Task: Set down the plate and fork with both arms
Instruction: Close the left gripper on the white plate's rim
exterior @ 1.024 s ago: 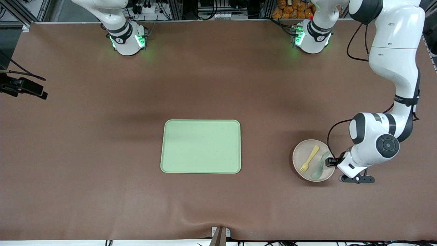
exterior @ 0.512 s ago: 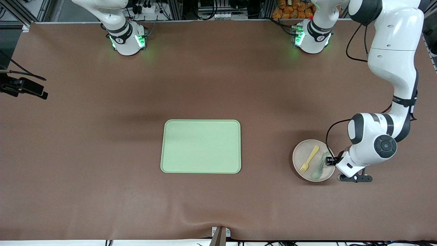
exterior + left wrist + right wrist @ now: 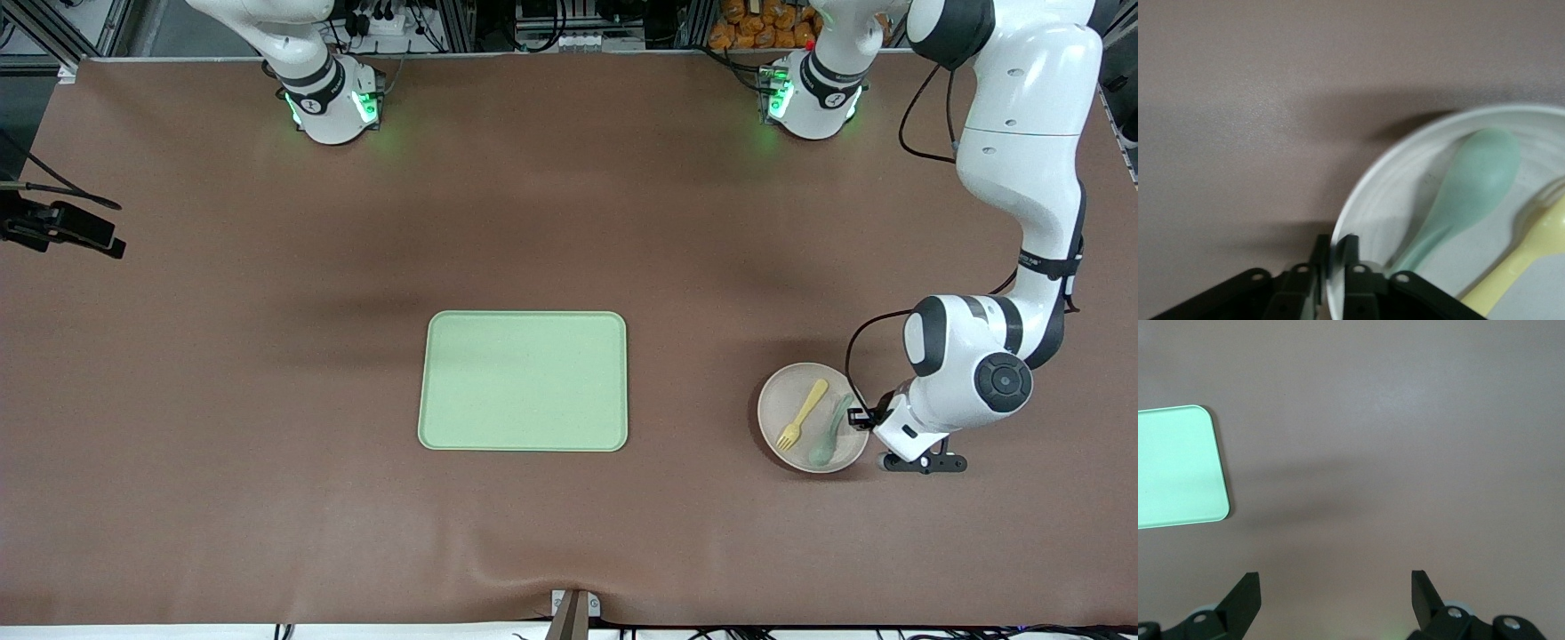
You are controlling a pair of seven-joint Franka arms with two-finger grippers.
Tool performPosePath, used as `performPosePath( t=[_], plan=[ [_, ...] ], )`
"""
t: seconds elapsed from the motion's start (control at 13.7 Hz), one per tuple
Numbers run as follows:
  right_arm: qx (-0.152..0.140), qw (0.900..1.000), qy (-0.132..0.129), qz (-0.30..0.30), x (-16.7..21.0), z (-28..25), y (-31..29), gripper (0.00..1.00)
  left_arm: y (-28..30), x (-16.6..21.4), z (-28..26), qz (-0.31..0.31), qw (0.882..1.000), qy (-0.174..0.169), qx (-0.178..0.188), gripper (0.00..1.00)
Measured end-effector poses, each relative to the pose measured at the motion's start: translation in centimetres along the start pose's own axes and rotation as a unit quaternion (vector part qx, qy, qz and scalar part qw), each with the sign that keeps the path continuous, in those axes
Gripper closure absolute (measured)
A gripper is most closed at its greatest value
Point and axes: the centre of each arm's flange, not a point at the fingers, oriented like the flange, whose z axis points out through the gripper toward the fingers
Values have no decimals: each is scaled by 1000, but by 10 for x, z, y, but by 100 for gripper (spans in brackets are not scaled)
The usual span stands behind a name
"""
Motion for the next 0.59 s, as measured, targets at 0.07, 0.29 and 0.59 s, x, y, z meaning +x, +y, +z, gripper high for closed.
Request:
performPosePath(
  t=[0.07, 0.29, 0.59],
  plan=[
    [0, 1000, 0, 0, 0, 0, 0, 0, 1, 1, -2, 0, 1000, 2, 0, 92],
    [0, 1000, 0, 0, 0, 0, 0, 0, 1, 0, -2, 0, 1000, 1, -1, 92],
    [0, 1000, 0, 0, 0, 0, 0, 0, 1, 0, -2, -47, 998, 0, -51, 93]
  ],
)
